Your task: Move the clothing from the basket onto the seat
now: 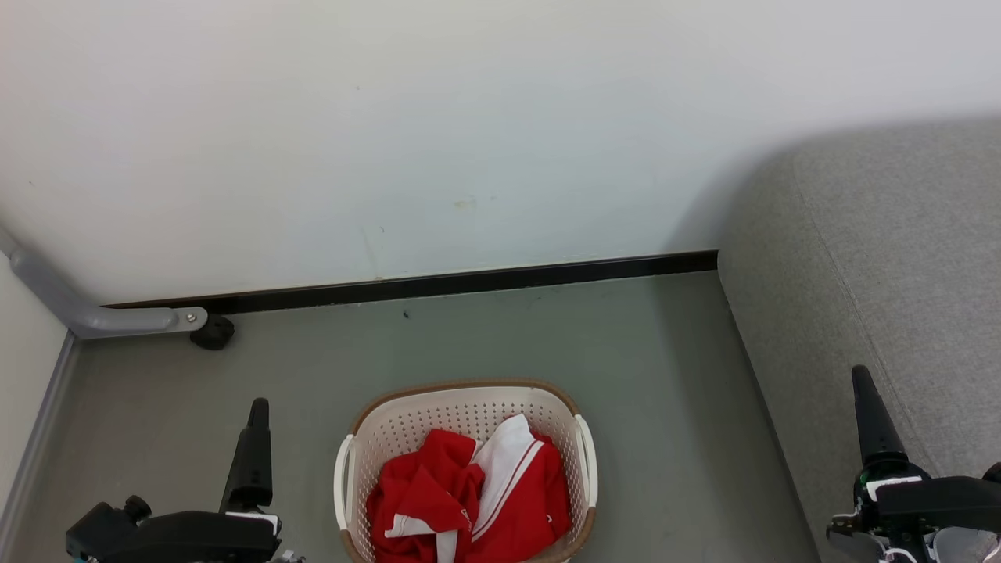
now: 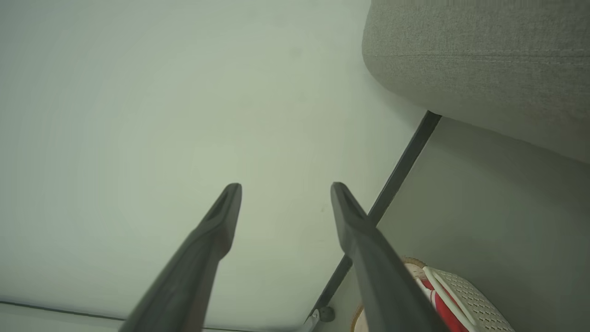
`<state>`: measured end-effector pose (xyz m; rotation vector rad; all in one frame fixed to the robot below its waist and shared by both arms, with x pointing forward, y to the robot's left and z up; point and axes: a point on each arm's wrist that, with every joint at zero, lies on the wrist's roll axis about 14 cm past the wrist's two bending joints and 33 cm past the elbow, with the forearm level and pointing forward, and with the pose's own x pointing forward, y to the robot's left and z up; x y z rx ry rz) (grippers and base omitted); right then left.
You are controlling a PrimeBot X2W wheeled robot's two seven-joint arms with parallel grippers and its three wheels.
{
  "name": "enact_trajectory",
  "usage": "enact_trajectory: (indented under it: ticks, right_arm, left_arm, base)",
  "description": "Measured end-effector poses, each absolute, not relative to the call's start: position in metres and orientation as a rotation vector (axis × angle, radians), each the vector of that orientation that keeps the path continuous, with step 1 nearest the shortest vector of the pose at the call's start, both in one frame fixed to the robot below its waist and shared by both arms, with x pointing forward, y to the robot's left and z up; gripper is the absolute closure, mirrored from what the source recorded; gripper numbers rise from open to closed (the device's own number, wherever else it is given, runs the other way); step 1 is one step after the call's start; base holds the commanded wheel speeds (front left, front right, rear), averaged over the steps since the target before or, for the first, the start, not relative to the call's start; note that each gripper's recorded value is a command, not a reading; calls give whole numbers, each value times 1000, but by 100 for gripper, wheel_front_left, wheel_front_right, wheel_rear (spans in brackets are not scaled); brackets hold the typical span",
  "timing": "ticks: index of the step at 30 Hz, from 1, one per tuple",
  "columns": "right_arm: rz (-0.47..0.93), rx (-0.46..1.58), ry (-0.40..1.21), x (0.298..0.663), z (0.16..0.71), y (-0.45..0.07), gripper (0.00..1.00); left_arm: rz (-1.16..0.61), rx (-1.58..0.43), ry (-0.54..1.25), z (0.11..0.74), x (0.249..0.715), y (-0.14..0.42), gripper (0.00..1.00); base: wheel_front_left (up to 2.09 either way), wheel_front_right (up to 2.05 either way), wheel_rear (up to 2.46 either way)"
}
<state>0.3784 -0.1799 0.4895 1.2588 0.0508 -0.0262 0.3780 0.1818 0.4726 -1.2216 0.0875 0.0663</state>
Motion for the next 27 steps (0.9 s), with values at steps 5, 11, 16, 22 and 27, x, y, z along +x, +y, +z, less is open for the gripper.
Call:
enact_trajectory:
  ticks: [5, 11, 16, 22, 27]
  right_arm:
    - [13, 1111, 54, 379, 493, -176, 0]
    - [51, 956, 52, 380, 496, -173, 0]
    - [74, 821, 35, 383, 504, -173, 0]
    - [103, 662, 24, 383, 507, -171, 0]
    - [128, 537, 6, 383, 512, -167, 0]
  left_arm:
    - [53, -1095, 75, 476, 379, 184, 0]
    - [16, -935, 65, 484, 384, 181, 0]
    - [8, -822, 66, 484, 384, 183, 0]
    - [-38, -638, 76, 484, 383, 177, 0]
    - [-61, -508, 75, 484, 383, 175, 0]
  base:
    - [0, 0, 0]
    - [0, 0, 0]
    - [0, 0, 0]
    - [0, 0, 0]
    - [0, 0, 0]
